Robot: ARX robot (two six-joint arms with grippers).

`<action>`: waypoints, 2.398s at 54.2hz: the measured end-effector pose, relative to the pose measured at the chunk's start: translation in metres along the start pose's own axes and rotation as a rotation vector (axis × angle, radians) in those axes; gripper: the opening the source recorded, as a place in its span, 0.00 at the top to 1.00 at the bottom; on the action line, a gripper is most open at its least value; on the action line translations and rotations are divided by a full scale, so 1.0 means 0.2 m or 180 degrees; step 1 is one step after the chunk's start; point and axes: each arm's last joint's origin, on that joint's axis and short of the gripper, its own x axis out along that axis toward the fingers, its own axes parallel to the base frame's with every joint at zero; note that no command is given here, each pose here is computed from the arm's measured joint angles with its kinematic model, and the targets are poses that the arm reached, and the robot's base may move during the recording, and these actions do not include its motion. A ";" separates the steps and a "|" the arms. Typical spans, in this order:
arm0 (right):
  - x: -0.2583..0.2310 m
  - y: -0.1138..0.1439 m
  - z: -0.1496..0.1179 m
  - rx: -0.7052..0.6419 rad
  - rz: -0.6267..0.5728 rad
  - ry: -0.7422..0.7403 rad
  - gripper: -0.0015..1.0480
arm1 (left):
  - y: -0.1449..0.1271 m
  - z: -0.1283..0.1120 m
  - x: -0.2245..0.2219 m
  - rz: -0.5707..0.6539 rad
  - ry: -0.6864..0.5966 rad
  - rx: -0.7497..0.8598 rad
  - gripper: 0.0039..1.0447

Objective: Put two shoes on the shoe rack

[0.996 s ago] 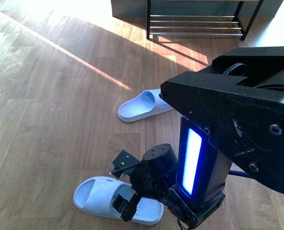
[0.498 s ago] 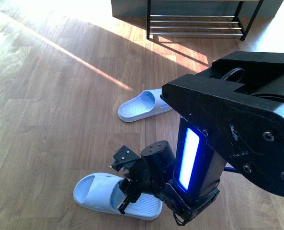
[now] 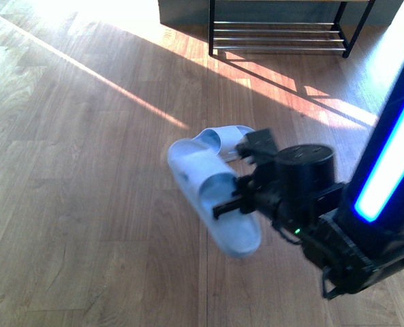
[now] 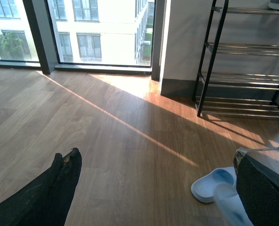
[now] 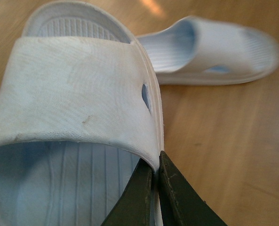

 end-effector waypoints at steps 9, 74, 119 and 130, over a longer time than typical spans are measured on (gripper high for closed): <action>-0.23 -0.24 0.22 0.0311 -0.0643 -0.0265 0.98 | 0.00 0.00 0.00 0.0000 0.0000 0.0000 0.09; -1.13 -0.51 0.67 0.0904 -0.1349 -0.1006 0.98 | 0.00 0.00 0.00 0.0007 0.0000 0.0000 0.09; -1.13 -0.51 0.66 0.0911 -0.1361 -0.0995 0.98 | 0.00 0.00 0.00 0.0001 0.0000 0.0000 0.09; -1.13 -0.52 0.66 0.0920 -0.1384 -0.0994 0.98 | 0.00 0.01 0.10 0.1030 0.1064 -0.0109 0.09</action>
